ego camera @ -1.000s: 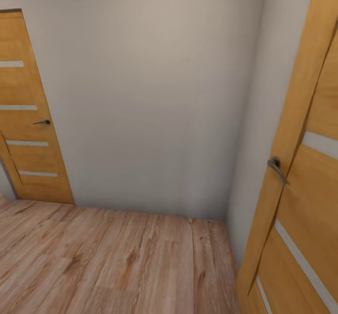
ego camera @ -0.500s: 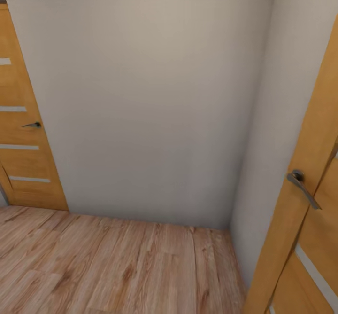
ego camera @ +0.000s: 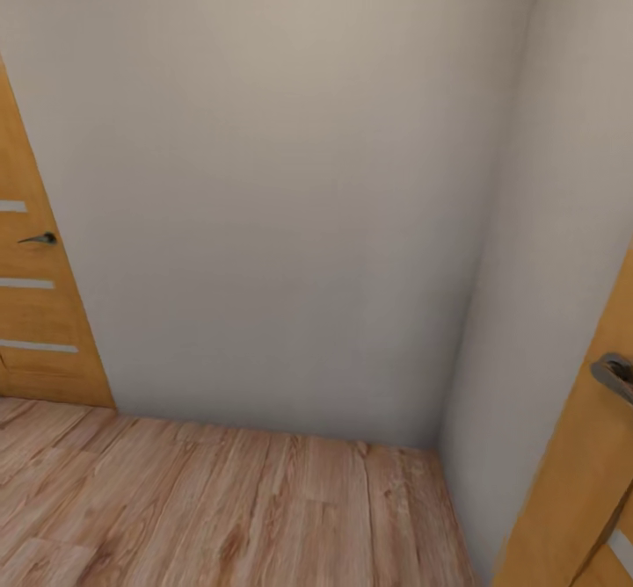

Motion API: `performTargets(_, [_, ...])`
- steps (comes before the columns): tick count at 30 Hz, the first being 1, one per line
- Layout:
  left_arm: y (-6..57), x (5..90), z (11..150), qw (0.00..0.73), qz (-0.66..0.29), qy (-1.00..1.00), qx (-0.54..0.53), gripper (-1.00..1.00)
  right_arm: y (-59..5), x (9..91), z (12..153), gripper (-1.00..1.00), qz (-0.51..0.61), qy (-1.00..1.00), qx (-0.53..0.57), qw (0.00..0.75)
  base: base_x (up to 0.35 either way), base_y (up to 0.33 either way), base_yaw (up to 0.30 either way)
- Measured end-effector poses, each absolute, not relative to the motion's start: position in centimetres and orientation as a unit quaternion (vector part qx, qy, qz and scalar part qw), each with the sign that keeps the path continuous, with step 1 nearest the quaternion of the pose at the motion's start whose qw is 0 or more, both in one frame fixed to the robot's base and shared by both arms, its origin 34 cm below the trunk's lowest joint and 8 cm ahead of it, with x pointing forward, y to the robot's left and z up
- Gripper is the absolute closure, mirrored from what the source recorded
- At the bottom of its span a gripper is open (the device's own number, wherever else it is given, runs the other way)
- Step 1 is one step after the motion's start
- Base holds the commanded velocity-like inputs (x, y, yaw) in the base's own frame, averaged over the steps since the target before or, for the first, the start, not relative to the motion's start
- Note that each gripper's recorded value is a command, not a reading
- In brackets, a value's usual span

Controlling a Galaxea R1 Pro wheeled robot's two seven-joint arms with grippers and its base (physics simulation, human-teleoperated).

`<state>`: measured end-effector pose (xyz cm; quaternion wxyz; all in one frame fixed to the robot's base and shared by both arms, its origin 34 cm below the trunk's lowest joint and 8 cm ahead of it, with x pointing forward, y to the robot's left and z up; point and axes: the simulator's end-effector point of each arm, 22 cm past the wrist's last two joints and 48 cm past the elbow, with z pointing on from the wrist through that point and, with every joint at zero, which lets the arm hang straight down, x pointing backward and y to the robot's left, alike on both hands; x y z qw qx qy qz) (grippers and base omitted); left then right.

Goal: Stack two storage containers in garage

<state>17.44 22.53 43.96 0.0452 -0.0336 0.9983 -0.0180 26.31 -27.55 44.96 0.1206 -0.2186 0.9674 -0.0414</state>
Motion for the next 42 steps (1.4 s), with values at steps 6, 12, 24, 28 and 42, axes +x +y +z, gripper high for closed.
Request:
performTargets(6, [22.53,17.44,43.96,0.045,-0.018,0.998,-0.034,-1.00,-27.53,26.30,44.95,-1.00,-0.041,0.967,-0.219,0.120,0.322,0.000,0.000])
performTargets(12, [22.53,17.44,43.96,0.045,-0.018,0.998,-0.034,-1.00,-27.46,26.29,44.95,-1.00,-0.041,0.967,-0.219,0.120,0.322,0.000,0.000])
performTargets(24, [22.50,17.44,43.96,0.045,-0.018,0.998,-0.034,-1.00,-27.32,26.11,44.90,-1.00,-0.041,0.968,-0.219,0.116,0.322,0.000,0.023])
performTargets(28, [22.51,17.44,43.96,0.045,-0.018,0.998,-0.034,-1.00,-27.35,26.09,44.89,-1.00,-0.041,0.968,-0.218,0.115,0.321,0.000,0.234])
performTargets(42, [22.53,17.44,43.96,0.045,-0.018,0.998,-0.034,-1.00,-27.35,26.16,44.91,-1.00,-0.042,0.968,-0.219,0.117,0.314,0.000,0.275])
